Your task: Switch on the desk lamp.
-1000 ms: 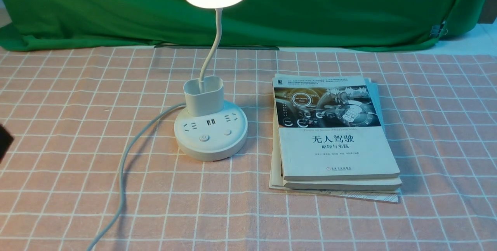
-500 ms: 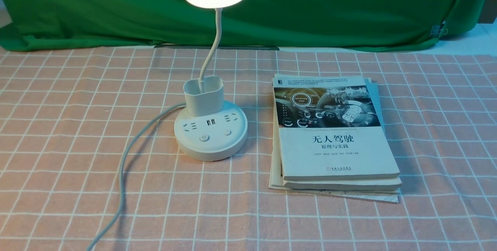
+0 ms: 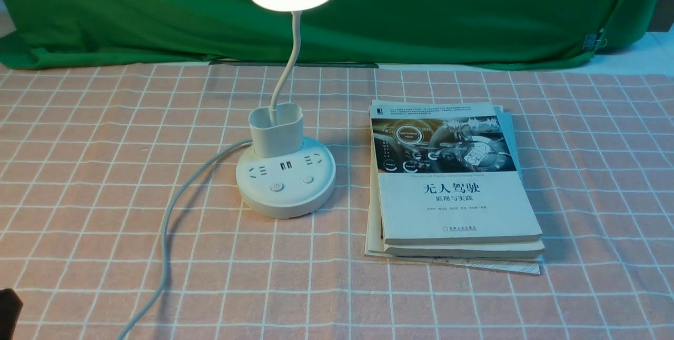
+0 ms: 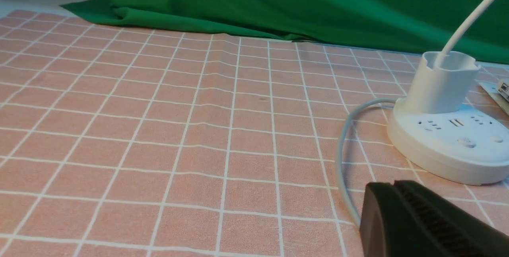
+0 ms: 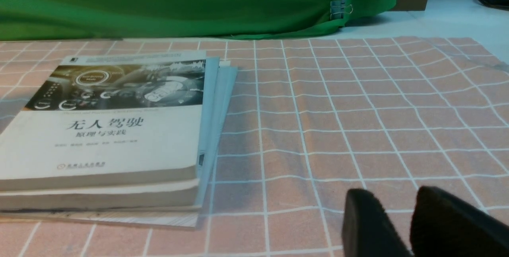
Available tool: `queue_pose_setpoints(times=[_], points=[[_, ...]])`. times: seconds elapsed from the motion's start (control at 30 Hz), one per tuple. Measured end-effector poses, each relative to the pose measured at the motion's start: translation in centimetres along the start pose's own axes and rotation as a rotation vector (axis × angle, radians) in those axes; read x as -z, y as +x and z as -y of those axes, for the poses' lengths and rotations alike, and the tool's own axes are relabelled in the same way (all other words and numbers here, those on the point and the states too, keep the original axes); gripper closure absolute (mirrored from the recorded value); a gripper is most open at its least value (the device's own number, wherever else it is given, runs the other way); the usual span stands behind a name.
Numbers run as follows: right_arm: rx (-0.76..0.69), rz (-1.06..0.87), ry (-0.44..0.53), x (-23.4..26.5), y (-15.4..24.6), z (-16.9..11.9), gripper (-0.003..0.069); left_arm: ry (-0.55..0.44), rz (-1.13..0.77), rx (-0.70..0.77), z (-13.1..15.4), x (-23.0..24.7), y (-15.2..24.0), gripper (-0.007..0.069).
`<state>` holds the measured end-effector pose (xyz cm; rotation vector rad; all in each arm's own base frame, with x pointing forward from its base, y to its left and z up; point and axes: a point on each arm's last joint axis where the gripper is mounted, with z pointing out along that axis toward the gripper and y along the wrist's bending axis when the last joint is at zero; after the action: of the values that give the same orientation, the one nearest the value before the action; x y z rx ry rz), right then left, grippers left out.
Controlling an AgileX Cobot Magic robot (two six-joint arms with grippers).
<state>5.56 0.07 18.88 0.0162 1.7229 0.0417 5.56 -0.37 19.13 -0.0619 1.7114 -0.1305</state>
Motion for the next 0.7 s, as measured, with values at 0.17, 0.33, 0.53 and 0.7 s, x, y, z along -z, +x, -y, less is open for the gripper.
queue_pose_setpoints(times=[0.17, 0.33, 0.53, 0.7], points=[[0.0, 0.0, 0.0, 0.0, 0.0, 0.0, 0.0418, 0.004, 0.001, -0.003, 0.02, 0.0, -0.01, 0.0604], [0.001, 0.0, 0.0, 0.0, 0.0, 0.0, 0.0419, 0.001, 0.005, -0.019, -0.01, 0.01, -0.04, 0.0604], [0.001, 0.0, 0.0, 0.0, 0.0, 0.0, 0.0419, 0.001, 0.005, -0.019, -0.01, 0.01, -0.04, 0.0604], [0.0, 0.0, 0.0, 0.0, 0.0, 0.0, 0.0419, 0.001, 0.005, -0.02, -0.01, 0.01, -0.04, 0.0604]])
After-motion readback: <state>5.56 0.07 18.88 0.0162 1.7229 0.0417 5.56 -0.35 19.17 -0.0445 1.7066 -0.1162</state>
